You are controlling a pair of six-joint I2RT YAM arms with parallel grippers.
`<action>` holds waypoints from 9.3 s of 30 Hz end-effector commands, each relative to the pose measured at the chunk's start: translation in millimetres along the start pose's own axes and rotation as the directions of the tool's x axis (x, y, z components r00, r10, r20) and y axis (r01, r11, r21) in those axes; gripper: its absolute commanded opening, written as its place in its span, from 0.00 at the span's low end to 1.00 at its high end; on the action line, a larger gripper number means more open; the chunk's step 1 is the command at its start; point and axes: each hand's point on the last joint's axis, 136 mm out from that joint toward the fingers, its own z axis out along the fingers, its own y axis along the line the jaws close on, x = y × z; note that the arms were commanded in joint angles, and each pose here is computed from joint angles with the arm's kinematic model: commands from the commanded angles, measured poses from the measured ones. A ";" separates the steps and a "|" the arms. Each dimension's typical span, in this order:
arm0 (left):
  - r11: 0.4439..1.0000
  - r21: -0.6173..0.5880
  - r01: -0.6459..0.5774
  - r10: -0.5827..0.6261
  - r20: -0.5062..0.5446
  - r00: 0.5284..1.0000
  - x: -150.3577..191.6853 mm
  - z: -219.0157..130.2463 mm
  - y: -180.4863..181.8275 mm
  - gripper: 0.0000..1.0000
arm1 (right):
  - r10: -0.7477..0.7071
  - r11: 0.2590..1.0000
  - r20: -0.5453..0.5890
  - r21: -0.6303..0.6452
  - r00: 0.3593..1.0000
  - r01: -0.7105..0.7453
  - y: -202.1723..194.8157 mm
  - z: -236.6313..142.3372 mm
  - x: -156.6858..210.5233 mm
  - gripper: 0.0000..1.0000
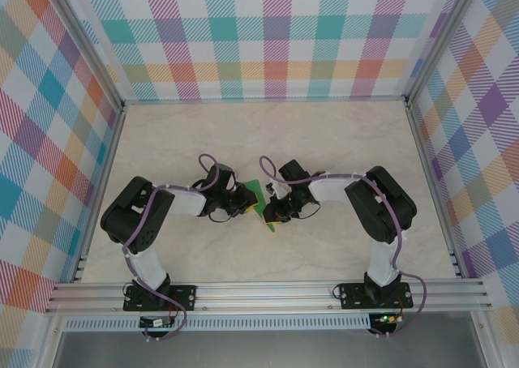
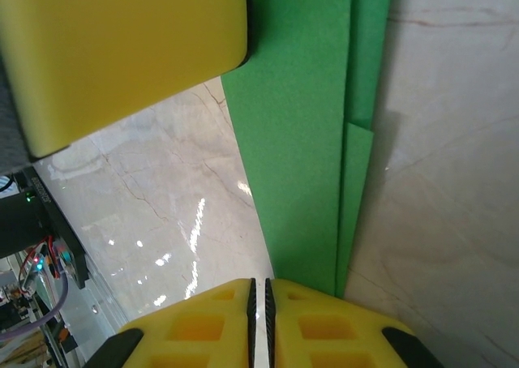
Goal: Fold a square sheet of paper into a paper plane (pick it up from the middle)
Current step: Fold the wing for the fifth time at the center of the table, then turn over the paper plane at the top-center of the table.
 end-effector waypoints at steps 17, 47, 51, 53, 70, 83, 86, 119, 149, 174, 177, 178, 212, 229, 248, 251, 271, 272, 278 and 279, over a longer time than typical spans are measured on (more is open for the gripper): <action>0.989 -0.144 0.026 -0.026 0.005 1.000 5.8 5.2 31.6 0.12 | 0.011 0.999 -0.094 -0.033 0.996 -0.014 -4.2 2.9 33.4 0.10; 0.991 -0.134 0.021 -0.019 0.010 1.000 2.9 4.8 26.0 0.11 | -0.142 0.989 0.195 0.075 0.970 0.130 22.9 -41.2 4.1 0.15; 0.993 -0.117 0.012 -0.012 0.004 1.000 2.8 5.1 21.5 0.11 | -0.120 0.992 0.196 0.062 0.973 0.110 23.0 -28.8 -11.6 0.15; 0.994 -0.108 0.007 -0.007 -0.001 1.000 3.8 5.0 19.8 0.11 | -0.114 0.993 0.197 0.040 0.974 0.108 26.4 -23.3 -17.8 0.14; 0.987 0.023 -0.161 0.160 0.046 0.986 -7.6 -13.3 -33.3 0.18 | -0.021 0.988 0.121 0.157 0.992 0.001 -17.4 4.5 -2.2 0.10; 0.940 0.005 -0.342 0.342 0.035 0.939 -4.6 -18.8 -33.7 0.20 | -0.027 0.965 0.033 0.262 0.999 0.017 -43.9 2.7 23.6 0.10; 0.925 -0.007 -0.379 0.379 0.028 0.925 -2.7 -17.5 -27.9 0.20 | -0.013 0.966 0.030 0.260 0.999 0.005 -45.2 1.7 24.9 0.10; 0.851 -0.225 -0.475 0.499 0.063 0.864 -45.2 0.3 5.1 0.17 | 0.029 0.938 -0.042 0.347 0.999 -0.012 -70.5 1.2 41.8 0.09; 0.857 -0.322 -0.403 0.457 0.113 0.882 -111.7 -24.7 28.8 0.16 | 0.037 0.937 -0.045 0.349 0.998 -0.019 -78.7 -1.1 47.4 0.08; 0.942 0.005 -0.335 0.333 0.112 0.936 -15.9 -31.5 -32.2 0.08 | -0.028 0.975 0.077 0.221 0.997 0.010 -34.4 3.0 -18.2 0.06; 0.936 -0.010 -0.351 0.351 0.077 0.933 -5.3 -20.3 -29.8 0.06 | -0.021 0.973 0.066 0.229 0.998 0.006 -37.5 3.6 -14.0 0.05; 0.936 -0.013 -0.351 0.351 0.074 0.934 -5.1 -18.1 -28.4 0.05 | -0.021 0.973 0.064 0.229 0.998 0.006 -38.0 3.8 -13.1 0.05; 0.898 -0.376 -0.227 0.279 0.088 0.956 -96.8 -17.4 56.7 0.05 | 0.001 0.943 -0.027 0.331 1.000 0.008 -74.1 6.3 22.9 0.05; 0.918 -0.359 -0.168 0.238 0.161 0.958 -157.1 -45.5 82.4 0.10 | 0.012 0.943 -0.043 0.333 0.999 0.003 -77.5 7.4 30.3 0.05; 0.886 -0.461 -0.043 0.230 0.358 0.905 -168.0 -132.7 36.2 0.57 | -0.054 0.992 0.267 0.127 0.962 0.021 27.3 -49.7 -45.4 0.32; 0.862 -0.504 -0.056 0.265 0.353 0.897 -153.6 -141.4 24.6 0.71 | -0.059 0.983 0.360 0.184 0.931 -0.009 23.9 -73.4 -52.0 0.47; 0.779 -0.622 -0.078 0.242 0.183 0.953 -44.5 -48.0 -28.3 0.85 | 0.040 0.906 0.553 0.330 0.833 -0.263 -47.2 -124.8 -44.9 0.93; 0.767 -0.637 -0.077 0.239 0.172 0.956 -42.6 -42.7 -27.3 0.85 | 0.044 0.905 0.552 0.331 0.832 -0.267 -48.3 -124.7 -44.8 0.93; 0.730 -0.680 -0.070 0.221 0.137 0.966 -34.3 -28.6 -21.4 0.71 | 0.052 0.899 0.549 0.339 0.834 -0.279 -52.5 -125.4 -43.1 0.92; 0.728 -0.682 -0.065 0.217 0.139 0.966 -33.3 -29.9 -20.4 0.66 | 0.053 0.898 0.549 0.340 0.834 -0.280 -53.2 -125.6 -42.9 0.93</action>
